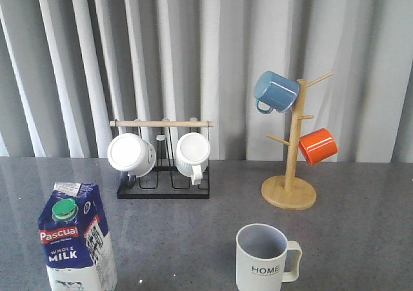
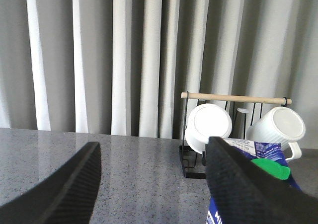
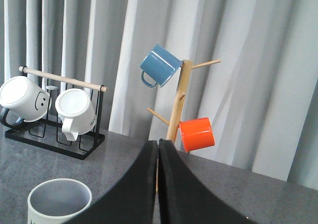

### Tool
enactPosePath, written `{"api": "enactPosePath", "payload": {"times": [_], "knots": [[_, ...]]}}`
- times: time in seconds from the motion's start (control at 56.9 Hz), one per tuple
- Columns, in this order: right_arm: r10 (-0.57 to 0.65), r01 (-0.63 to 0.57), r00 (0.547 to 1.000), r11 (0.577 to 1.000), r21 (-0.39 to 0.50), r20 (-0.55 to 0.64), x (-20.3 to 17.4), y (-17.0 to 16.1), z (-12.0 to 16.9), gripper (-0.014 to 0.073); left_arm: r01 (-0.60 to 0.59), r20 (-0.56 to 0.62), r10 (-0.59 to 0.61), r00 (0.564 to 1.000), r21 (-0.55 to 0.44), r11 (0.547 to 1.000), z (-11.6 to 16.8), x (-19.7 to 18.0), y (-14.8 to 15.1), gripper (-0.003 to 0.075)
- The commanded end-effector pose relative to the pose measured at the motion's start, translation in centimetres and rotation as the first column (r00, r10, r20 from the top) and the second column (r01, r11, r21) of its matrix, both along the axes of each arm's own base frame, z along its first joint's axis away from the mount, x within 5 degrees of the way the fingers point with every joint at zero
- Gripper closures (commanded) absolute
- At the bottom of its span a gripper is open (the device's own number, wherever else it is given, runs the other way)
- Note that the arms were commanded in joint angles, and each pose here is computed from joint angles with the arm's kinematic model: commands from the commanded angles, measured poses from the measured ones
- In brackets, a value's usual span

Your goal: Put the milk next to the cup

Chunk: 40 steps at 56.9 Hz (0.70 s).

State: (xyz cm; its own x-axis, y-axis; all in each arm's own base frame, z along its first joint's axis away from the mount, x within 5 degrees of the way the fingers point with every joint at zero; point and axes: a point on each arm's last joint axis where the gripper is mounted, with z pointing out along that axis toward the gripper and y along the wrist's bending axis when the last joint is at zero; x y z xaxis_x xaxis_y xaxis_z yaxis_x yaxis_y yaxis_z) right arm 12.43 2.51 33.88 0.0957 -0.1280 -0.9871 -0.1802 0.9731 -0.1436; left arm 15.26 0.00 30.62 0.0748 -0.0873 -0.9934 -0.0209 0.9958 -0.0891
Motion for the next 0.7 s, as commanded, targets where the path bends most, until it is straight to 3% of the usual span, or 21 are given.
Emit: {"api": "enactPosePath", "payload": {"times": [0.0,0.686], "knots": [[-0.027,0.029,0.995,0.999,-0.022,0.100,-0.15,-0.27,1.70,0.0602,-0.012,0.100,0.012,0.995,-0.005,1.000,1.76,0.03,0.09,0.0270],[-0.024,0.025,0.996,1.000,-0.015,0.089,-0.14,-0.25,1.62,0.0602,-0.012,0.100,0.012,0.995,-0.005,1.000,1.76,0.03,0.09,0.0270]]}}
